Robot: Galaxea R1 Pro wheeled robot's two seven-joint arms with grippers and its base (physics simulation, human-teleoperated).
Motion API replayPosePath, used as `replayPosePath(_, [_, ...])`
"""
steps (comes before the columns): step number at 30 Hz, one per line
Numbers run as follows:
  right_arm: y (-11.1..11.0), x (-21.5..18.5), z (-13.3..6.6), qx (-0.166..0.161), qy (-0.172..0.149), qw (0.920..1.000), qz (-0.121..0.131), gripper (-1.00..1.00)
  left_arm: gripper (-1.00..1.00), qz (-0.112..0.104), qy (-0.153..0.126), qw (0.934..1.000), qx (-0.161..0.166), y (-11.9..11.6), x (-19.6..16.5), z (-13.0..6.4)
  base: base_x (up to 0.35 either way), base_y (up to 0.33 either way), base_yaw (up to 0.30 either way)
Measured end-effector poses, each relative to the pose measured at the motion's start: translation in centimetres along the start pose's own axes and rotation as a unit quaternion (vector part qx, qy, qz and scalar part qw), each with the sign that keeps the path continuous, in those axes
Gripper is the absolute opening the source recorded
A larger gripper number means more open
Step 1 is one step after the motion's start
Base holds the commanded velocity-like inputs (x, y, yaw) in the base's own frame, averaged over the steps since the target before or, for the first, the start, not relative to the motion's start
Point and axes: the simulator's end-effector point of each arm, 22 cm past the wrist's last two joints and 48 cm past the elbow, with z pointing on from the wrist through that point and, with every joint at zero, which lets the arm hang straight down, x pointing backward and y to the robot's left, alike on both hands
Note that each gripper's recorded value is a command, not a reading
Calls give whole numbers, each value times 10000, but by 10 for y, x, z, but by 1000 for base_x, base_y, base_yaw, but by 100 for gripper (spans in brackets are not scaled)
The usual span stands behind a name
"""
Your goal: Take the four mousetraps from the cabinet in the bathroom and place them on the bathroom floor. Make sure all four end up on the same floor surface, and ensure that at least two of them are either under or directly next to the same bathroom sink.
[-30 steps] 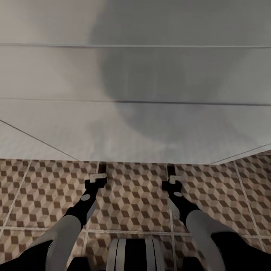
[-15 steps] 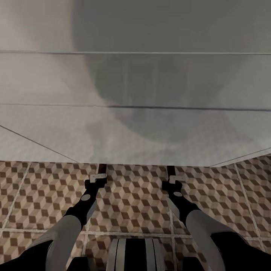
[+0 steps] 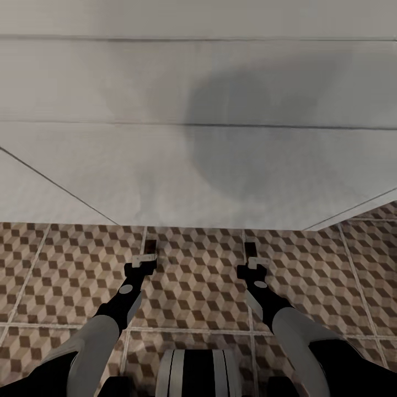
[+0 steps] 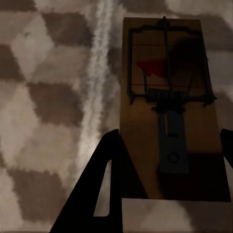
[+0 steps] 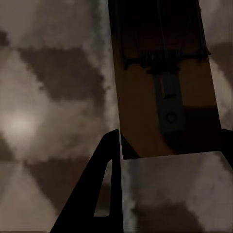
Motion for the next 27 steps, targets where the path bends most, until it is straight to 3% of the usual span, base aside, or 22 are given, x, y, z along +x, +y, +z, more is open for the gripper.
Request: replayPosePath(27, [3, -3, 0, -24, -43, 10000, -5, -100, -100, 7, -10, 10000, 12, -1, 0, 0, -4, 0, 0])
